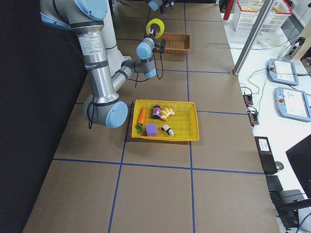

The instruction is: Move tape to another basket

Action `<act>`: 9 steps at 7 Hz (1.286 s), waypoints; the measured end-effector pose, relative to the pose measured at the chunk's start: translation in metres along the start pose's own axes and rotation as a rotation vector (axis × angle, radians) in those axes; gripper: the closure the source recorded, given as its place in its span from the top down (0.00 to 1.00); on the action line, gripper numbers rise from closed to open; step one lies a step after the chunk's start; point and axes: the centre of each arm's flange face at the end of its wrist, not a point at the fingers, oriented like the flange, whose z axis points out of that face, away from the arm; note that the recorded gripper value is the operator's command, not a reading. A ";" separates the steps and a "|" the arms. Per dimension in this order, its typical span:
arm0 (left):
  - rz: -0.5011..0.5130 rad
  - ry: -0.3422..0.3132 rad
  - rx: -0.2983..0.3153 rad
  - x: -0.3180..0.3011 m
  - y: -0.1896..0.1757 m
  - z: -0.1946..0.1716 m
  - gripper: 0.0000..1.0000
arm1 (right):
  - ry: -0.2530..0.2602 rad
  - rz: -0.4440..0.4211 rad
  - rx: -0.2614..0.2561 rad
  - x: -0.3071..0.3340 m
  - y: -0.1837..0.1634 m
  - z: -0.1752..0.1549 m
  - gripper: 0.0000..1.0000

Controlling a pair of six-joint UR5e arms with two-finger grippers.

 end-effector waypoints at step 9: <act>-0.054 0.078 -0.093 -0.010 0.060 0.059 1.00 | -0.036 0.028 -0.010 0.000 0.027 0.029 0.02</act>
